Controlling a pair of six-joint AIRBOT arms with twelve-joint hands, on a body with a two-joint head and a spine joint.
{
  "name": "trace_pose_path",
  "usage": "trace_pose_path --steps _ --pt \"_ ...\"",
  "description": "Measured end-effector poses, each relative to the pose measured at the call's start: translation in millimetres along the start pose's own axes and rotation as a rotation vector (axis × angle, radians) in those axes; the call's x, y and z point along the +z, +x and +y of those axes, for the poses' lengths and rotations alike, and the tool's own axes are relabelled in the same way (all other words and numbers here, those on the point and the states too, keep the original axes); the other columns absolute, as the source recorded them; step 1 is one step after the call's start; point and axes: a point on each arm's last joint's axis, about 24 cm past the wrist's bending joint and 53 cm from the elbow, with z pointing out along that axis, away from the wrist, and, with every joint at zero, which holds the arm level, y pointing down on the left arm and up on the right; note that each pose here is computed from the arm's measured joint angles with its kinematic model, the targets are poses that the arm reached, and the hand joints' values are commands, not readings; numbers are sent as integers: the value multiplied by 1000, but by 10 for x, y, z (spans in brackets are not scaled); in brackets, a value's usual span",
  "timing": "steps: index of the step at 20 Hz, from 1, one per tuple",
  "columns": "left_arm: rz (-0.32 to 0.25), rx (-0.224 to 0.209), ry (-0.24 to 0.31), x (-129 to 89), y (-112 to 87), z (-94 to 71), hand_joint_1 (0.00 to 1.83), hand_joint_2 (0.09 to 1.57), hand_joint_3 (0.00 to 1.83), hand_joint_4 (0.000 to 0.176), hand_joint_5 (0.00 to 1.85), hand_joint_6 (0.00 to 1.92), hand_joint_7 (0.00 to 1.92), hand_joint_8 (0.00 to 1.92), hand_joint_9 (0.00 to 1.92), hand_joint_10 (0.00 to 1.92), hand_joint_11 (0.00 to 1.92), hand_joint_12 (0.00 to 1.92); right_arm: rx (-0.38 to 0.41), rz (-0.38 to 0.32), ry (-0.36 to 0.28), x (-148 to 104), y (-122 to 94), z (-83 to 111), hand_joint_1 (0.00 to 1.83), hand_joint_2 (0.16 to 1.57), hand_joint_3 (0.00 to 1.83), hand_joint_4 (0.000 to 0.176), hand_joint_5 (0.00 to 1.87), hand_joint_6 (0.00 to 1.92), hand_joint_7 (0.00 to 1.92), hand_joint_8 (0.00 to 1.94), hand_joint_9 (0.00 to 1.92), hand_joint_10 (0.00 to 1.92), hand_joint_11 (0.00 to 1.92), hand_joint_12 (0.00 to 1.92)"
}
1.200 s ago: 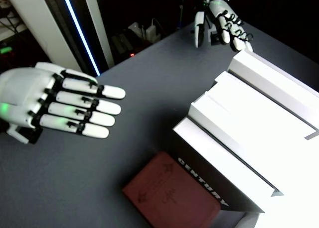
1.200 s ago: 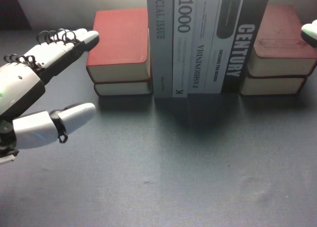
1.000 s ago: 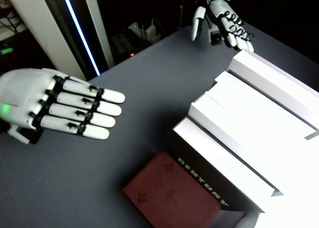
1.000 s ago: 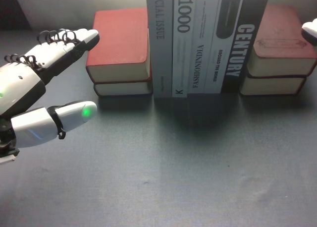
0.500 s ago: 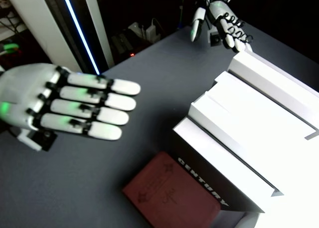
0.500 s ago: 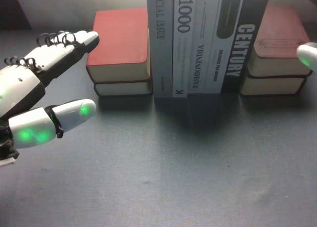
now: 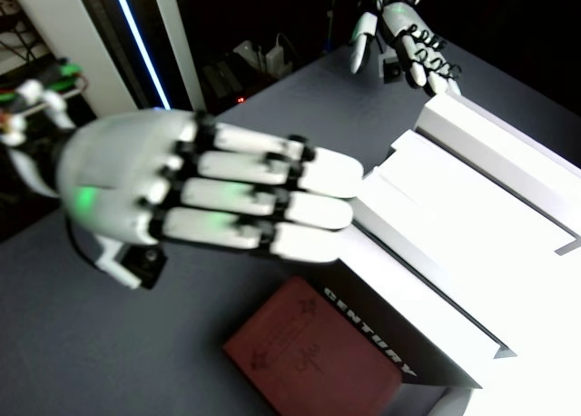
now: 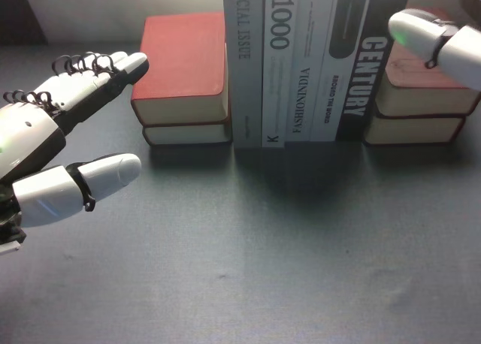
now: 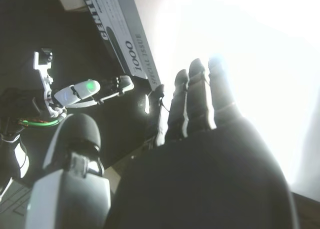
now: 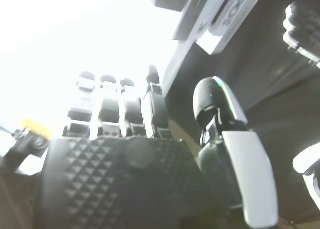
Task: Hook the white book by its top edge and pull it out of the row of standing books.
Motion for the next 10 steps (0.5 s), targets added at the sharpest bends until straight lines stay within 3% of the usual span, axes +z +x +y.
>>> trace_pose_path --steps 3,4,6,8,9,10 --pt "0 -2 1 1 -2 3 304 1292 0 145 0 0 0 0 0 0 0 0 9 -6 15 99 -26 -42 407 1381 0 0 300 114 0 0 0 0 0 0" --pt "-1 -2 0 1 -4 4 289 1294 0 138 0 0 0 0 0 0 0 0 9 -4 8 130 -14 -15 405 1377 0 0 289 107 0 0 0 0 0 0" --pt "-3 -7 2 7 14 20 317 1288 0 144 0 0 0 0 0 0 0 0 5 6 -2 163 25 32 404 1373 0 0 280 100 0 0 0 0 0 0" --pt "8 -10 -5 7 50 36 278 1289 0 153 0 0 0 0 0 0 0 0 -5 16 -6 174 53 48 382 1369 0 9 276 91 0 0 0 0 0 0" --pt "7 -11 -5 7 45 37 287 1290 0 150 0 0 0 0 0 0 0 0 -7 17 -4 174 56 44 361 1370 0 0 295 97 0 0 0 0 0 0" --pt "1 -12 -5 7 33 37 268 1291 0 162 0 0 0 0 0 0 0 0 -6 18 -2 174 58 39 363 1384 0 0 381 135 0 0 0 0 0 0"
